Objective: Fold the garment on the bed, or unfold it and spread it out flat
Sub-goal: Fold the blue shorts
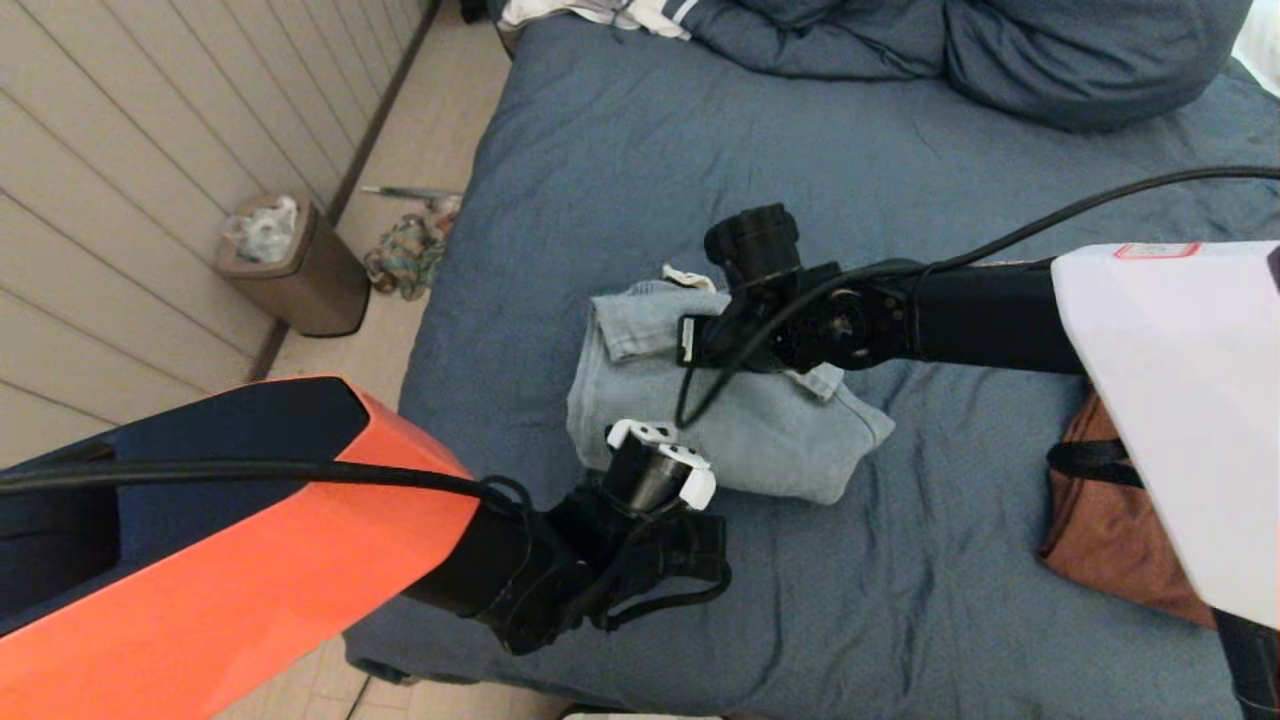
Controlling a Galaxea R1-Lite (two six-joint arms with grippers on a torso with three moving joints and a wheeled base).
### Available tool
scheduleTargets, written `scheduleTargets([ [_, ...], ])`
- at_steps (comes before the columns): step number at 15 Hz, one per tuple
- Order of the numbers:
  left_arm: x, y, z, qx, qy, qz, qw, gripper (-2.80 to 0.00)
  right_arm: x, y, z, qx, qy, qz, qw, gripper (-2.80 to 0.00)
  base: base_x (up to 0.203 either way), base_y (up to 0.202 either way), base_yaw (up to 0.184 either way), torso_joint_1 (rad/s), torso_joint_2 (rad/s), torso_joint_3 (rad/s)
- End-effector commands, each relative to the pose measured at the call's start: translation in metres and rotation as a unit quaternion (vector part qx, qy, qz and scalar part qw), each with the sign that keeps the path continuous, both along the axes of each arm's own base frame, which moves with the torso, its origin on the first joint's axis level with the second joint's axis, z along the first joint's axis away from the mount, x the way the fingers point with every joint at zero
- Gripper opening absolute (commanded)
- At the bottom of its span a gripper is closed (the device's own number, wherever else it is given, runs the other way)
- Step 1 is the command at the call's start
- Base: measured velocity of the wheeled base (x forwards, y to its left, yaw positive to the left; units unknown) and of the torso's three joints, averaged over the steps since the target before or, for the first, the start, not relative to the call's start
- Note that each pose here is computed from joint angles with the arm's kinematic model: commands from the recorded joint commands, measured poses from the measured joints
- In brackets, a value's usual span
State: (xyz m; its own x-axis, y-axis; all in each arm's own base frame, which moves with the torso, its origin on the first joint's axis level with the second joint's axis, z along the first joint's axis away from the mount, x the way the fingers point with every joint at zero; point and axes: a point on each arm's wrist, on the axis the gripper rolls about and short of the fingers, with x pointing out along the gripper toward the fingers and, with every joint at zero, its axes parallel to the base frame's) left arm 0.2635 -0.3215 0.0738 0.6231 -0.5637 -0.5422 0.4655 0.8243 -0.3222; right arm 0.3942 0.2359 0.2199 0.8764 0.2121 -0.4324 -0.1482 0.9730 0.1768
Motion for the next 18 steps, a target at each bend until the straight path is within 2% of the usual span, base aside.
scheduleTargets([
  [1, 0.002, -0.002, -0.006, 0.003, 0.004, 0.001, 1.0000, -2.80, 0.018, -0.006, 0.005, 0.014, -0.059, -0.025, 0.998, -2.80, 0.000, 0.000, 0.000, 0.000, 0.00, 0.000],
  [4, 0.003, -0.003, -0.006, 0.002, 0.003, 0.001, 1.0000, -2.80, 0.018, -0.011, 0.027, 0.032, -0.132, -0.082, 0.987, -2.80, 0.000, 0.000, 0.000, 0.000, 0.00, 0.000],
  [7, 0.001, -0.001, 0.008, -0.011, -0.007, 0.002, 0.9999, -2.80, 0.007, -0.011, 0.037, 0.034, -0.136, -0.080, 0.987, -2.80, 0.000, 0.000, 0.000, 0.000, 0.00, 0.000],
  [12, -0.014, 0.017, 0.079, -0.068, -0.055, 0.001, 0.9961, -2.80, 0.006, -0.020, 0.051, 0.040, -0.156, -0.090, 0.983, -2.80, 0.000, 0.000, 0.000, 0.000, 0.00, 0.000],
  [15, -0.020, 0.025, 0.098, -0.083, -0.066, 0.002, 0.9943, -2.80, 0.019, -0.041, 0.053, 0.039, -0.173, -0.114, 0.978, -2.80, 0.000, 0.000, 0.000, 0.000, 0.00, 0.000],
  [18, -0.017, 0.022, 0.101, -0.089, -0.073, 0.006, 0.9934, -2.80, 0.020, -0.040, 0.045, 0.035, -0.161, -0.115, 0.980, -2.80, 0.000, 0.000, 0.000, 0.000, 0.00, 0.000],
])
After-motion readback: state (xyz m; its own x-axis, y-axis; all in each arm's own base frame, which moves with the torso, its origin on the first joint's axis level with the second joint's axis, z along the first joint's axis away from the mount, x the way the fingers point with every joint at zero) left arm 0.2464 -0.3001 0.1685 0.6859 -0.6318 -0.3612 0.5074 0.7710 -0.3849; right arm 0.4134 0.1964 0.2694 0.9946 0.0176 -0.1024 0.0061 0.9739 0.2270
